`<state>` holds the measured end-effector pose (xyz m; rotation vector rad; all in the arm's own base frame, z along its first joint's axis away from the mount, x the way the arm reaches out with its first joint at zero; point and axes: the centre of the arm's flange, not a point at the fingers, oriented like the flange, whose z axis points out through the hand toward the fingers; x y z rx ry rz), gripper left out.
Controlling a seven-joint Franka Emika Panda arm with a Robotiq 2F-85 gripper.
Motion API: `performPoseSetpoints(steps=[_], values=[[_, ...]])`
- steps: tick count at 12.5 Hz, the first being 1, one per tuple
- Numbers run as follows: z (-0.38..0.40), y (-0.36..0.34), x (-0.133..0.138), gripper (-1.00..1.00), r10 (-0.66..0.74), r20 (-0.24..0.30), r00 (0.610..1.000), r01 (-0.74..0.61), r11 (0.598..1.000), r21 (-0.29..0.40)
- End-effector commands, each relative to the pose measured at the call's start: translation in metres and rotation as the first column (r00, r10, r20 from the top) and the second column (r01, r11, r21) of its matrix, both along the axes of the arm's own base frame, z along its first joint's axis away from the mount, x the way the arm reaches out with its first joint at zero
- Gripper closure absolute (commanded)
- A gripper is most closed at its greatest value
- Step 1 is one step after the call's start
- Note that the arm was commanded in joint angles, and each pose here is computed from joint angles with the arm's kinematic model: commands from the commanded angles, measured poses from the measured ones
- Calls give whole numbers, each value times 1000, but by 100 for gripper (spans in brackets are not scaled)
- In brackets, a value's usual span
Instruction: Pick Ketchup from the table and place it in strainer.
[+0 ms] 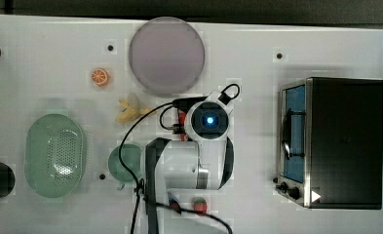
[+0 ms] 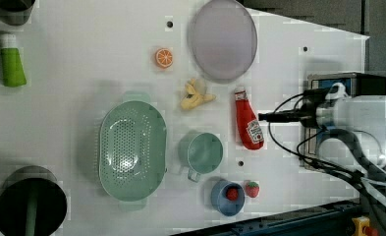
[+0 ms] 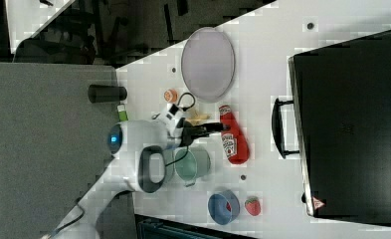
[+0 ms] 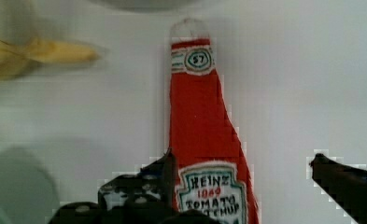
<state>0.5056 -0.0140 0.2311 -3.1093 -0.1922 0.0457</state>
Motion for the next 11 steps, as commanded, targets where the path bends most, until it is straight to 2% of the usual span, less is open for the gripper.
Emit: performPoseSetpoints(steps=[1,4,5,7,8,11], values=[[-38,7,-19,-100,55,-21,998,-55,998,14],[-67,7,-25,-100,50,-23,998,-50,999,20],[-74,7,-27,-92,49,-27,998,-48,999,21],[-80,7,-28,-43,47,-30,998,-47,999,22],[-72,7,-22,-26,49,-8,999,-49,999,20],[-44,4,-16,-26,42,30,999,-42,999,11]])
